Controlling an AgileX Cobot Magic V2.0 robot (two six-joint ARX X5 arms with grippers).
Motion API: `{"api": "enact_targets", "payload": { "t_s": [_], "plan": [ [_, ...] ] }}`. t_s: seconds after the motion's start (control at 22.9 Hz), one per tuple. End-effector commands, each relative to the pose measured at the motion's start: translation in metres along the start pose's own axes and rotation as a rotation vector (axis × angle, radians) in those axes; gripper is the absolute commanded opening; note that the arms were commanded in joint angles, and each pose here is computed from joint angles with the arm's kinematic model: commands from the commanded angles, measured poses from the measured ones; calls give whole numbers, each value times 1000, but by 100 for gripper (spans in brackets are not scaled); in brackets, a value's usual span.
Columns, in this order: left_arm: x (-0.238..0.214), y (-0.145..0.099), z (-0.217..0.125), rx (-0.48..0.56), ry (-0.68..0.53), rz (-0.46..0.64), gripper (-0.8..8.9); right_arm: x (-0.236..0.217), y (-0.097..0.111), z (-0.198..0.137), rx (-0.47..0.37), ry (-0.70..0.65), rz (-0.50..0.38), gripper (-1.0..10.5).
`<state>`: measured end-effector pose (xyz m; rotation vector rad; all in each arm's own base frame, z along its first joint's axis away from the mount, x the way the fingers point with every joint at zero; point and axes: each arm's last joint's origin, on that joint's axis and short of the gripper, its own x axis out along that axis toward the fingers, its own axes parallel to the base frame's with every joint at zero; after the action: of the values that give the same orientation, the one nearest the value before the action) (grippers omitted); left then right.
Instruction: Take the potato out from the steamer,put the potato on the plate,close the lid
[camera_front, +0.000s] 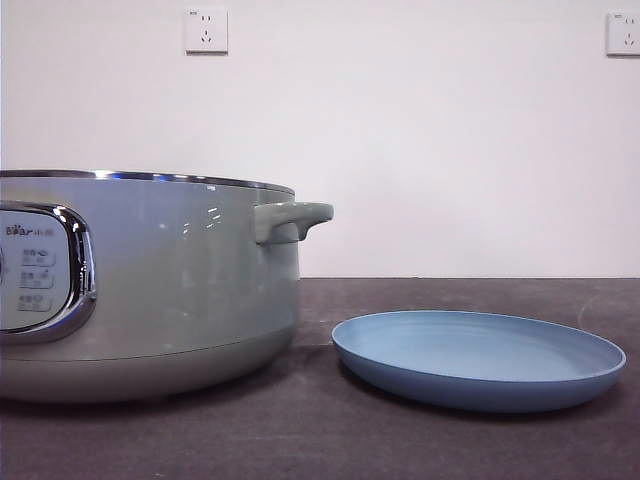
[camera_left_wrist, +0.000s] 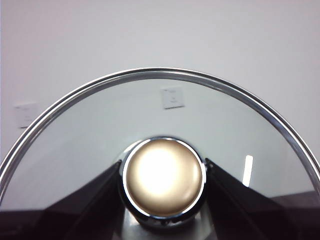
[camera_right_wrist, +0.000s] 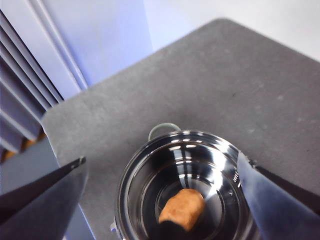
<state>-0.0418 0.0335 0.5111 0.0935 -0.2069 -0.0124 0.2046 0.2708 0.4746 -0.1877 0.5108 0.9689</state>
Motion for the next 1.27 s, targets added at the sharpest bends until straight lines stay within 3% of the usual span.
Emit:
{"api": "enact_targets", "payload": {
  "t_s": [0.04, 0.26, 0.61, 1.0, 1.14, 1.27],
  "plan": [
    [-9, 5, 7, -8, -56, 9, -8, 30, 3, 3, -8, 36, -24, 500],
    [-10, 6, 6, -1, -41, 5, -8, 85, 0, -4, 19, 115, -50, 500],
    [-10, 5, 2, 14, -3, -4, -8, 162, -11, -41, 69, 302, -75, 500],
    [-10, 2, -3, 7, 41, -70, -8, 213, -27, -89, 105, 546, -98, 502],
    [-10, 2, -4, 5, 51, -73, -8, 233, -27, -109, 126, 631, -52, 502],
    [-11, 2, -5, 9, 60, -75, -8, 251, -28, -128, 137, 706, -59, 502]
  ]
}}
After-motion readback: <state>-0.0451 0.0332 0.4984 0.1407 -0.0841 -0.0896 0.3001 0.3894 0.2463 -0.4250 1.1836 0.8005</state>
